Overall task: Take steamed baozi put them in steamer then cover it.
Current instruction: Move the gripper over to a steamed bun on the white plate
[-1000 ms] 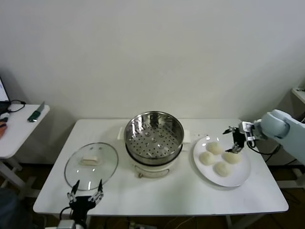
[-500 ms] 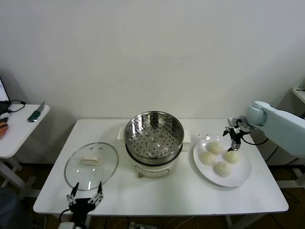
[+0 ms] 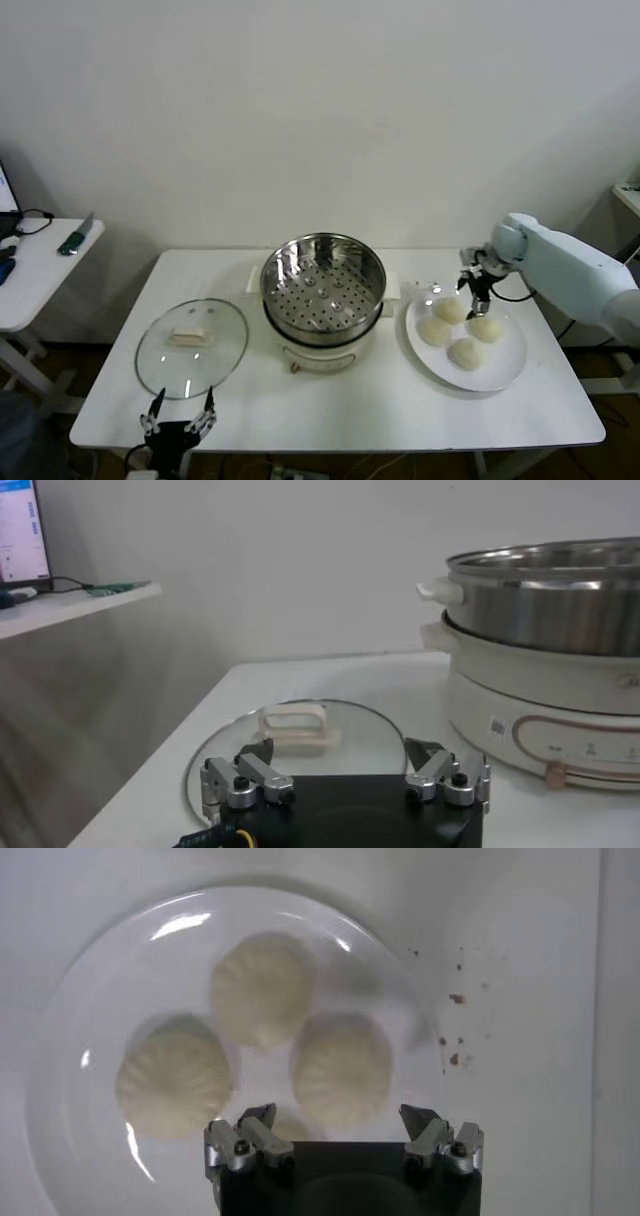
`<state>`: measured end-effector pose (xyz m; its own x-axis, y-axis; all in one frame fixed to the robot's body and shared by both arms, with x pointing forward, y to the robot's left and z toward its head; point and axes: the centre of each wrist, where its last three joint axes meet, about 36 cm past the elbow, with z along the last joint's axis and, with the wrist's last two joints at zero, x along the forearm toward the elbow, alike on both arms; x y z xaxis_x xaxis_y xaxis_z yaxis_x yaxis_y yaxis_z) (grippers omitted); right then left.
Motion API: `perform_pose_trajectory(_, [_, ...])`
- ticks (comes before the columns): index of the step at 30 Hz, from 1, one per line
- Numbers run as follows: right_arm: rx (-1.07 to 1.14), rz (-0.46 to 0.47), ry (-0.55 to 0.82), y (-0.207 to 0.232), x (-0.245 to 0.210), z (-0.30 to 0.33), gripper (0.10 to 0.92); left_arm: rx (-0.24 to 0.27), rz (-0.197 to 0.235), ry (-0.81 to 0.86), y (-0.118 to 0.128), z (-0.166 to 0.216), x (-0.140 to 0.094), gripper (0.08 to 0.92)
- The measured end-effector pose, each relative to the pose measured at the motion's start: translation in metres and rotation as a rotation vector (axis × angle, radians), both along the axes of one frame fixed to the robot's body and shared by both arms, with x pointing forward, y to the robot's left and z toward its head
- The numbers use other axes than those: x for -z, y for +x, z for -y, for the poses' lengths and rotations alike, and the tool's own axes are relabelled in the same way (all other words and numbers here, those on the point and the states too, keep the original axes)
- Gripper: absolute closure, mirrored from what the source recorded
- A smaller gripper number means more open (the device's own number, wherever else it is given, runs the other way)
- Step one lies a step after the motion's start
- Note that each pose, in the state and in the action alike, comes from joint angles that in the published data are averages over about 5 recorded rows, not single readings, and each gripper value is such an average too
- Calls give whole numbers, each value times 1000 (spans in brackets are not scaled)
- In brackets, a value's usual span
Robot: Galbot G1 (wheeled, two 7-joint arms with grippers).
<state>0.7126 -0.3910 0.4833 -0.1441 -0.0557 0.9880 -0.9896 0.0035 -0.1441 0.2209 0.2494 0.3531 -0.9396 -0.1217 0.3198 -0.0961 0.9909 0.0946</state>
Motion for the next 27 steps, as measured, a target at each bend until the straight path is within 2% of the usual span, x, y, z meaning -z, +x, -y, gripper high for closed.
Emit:
perform_pose_trajectory(13, [9, -15, -2, 12, 23, -10, 205, -1, -4, 2, 0, 0, 3, 177])
perform_pose_trajectory(21, [8, -15, 5, 15, 27, -12, 383, -1, -2, 1, 2, 0, 4, 177])
perform_pose_trajectory(27, [-8, -11, 10, 17, 20, -11, 411, -1, -3, 1, 1, 0, 4, 177])
